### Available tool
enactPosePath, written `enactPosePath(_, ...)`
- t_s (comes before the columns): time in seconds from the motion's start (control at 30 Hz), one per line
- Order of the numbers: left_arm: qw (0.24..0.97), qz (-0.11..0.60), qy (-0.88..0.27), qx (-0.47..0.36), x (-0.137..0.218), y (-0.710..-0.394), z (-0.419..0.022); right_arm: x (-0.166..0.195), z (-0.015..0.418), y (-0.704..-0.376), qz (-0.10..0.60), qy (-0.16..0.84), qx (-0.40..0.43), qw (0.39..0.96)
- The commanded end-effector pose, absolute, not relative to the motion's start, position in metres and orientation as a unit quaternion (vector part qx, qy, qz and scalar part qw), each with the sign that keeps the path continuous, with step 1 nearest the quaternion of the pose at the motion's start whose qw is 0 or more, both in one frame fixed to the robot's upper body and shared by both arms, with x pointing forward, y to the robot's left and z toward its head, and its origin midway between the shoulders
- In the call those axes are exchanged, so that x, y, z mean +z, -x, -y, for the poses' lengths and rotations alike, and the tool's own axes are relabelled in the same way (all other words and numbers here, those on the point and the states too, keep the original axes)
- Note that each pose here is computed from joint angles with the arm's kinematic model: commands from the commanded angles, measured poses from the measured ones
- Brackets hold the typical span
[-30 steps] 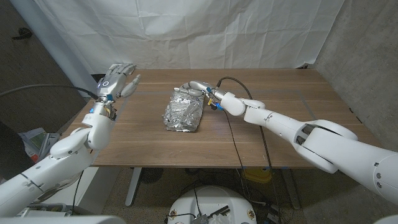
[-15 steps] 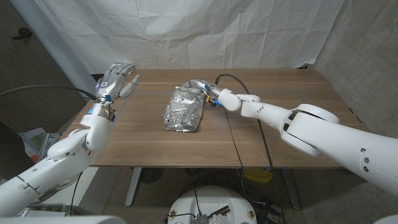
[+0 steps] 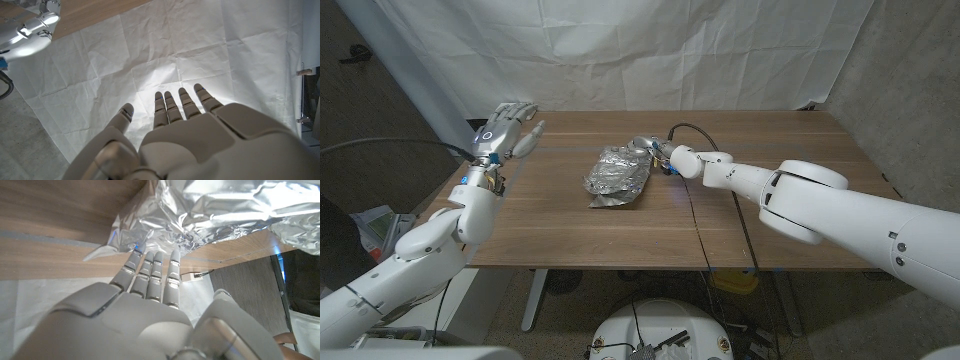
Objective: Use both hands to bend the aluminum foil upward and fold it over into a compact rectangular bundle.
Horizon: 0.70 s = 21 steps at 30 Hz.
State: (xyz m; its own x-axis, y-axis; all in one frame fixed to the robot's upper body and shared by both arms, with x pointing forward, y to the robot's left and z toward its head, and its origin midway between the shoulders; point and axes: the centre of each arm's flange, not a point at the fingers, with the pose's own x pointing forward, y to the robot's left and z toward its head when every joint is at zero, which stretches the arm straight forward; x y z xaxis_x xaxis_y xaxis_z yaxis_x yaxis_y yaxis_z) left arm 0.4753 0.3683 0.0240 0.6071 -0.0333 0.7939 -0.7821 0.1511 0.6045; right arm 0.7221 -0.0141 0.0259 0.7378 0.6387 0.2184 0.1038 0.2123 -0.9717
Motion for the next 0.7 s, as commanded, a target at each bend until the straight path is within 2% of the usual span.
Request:
enactPosePath(0.03,0.673,0.345,-0.592,0.277,0.026,-0.475,-0.365,0.016,0.022,-0.729,0.278,0.606,0.183,0.723)
enactPosePath(0.23,0.673,0.346,-0.592,0.278,0.027,-0.476,-0.364,0.019,0.023,-0.726,0.298,0.598,0.188,0.72)
enactPosePath(0.7,0.674,0.351,-0.591,0.27,0.029,-0.481,-0.362,0.036,0.028,-0.703,0.391,0.538,0.211,0.717)
